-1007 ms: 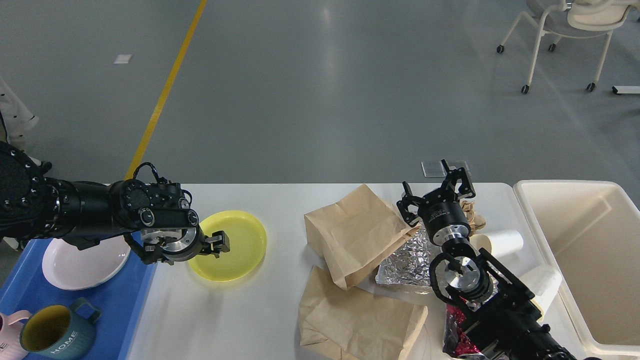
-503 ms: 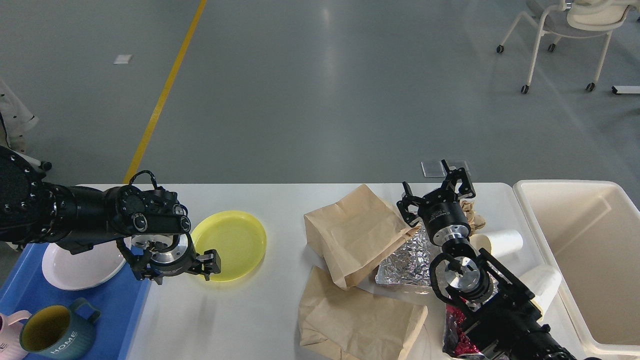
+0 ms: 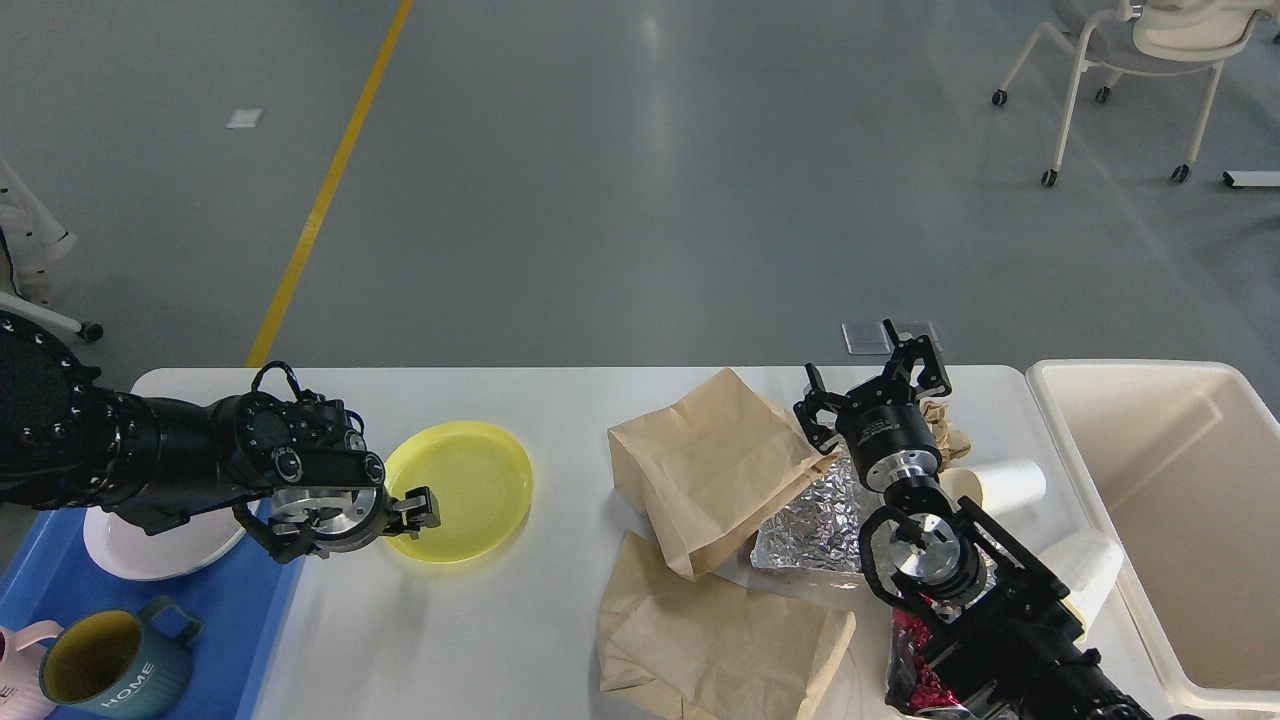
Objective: Tidy desktop
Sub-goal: 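Grip the yellow plate rim with the left gripper and drag it toward the tray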
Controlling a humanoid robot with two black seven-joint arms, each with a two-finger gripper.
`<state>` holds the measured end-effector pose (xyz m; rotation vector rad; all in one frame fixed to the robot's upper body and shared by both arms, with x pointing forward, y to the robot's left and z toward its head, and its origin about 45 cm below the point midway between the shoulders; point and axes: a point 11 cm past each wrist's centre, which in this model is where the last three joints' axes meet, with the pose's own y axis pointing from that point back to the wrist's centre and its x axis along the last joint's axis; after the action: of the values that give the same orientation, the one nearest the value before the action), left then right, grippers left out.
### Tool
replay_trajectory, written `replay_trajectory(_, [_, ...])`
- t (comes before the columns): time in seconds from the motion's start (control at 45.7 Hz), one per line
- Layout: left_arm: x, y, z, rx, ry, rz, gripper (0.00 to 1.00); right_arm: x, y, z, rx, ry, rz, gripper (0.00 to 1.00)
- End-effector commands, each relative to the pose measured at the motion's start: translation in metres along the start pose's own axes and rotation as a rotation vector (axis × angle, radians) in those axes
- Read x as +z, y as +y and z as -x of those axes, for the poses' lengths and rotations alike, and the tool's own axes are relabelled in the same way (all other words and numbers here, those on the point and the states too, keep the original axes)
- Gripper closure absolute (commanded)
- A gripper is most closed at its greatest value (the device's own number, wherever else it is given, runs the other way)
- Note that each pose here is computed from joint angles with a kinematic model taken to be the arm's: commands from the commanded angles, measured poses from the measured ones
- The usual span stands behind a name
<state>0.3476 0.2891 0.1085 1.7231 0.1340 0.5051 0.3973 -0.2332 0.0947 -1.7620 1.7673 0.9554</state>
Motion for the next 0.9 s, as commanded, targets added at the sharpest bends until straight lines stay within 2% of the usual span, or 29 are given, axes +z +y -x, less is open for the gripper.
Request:
replay_trajectory(0.0, [-0.002, -0.004, 0.002, 0.016, 0.055, -0.002, 0.06, 0.000, 0.000, 0.000, -0.001, 0.000, 0.000, 0.00])
replay_trajectory(0.285, [-0.004, -0.013, 0.009, 0.047, 0.145, -0.010, 0.16, 0.000, 0.000, 0.000, -0.001, 0.000, 0.000, 0.00])
replay_trajectory(0.438, [-0.005, -0.014, 0.009, 0.049, 0.143, -0.011, 0.31, 0.000, 0.000, 0.000, -0.001, 0.000, 0.000, 0.00])
replay_trajectory(0.503, [-0.004, -0.014, 0.009, 0.052, 0.143, -0.011, 0.34, 0.000, 0.000, 0.000, -0.001, 0.000, 0.000, 0.00])
replay_trajectory(0.7, [-0.001, -0.014, 0.011, 0.049, 0.140, -0.005, 0.40, 0.000, 0.000, 0.000, 0.001, 0.000, 0.001, 0.00])
replay_trajectory(0.876, [-0.002, -0.019, 0.015, 0.083, 0.167, -0.012, 0.41, 0.000, 0.000, 0.000, -0.001, 0.000, 0.000, 0.00])
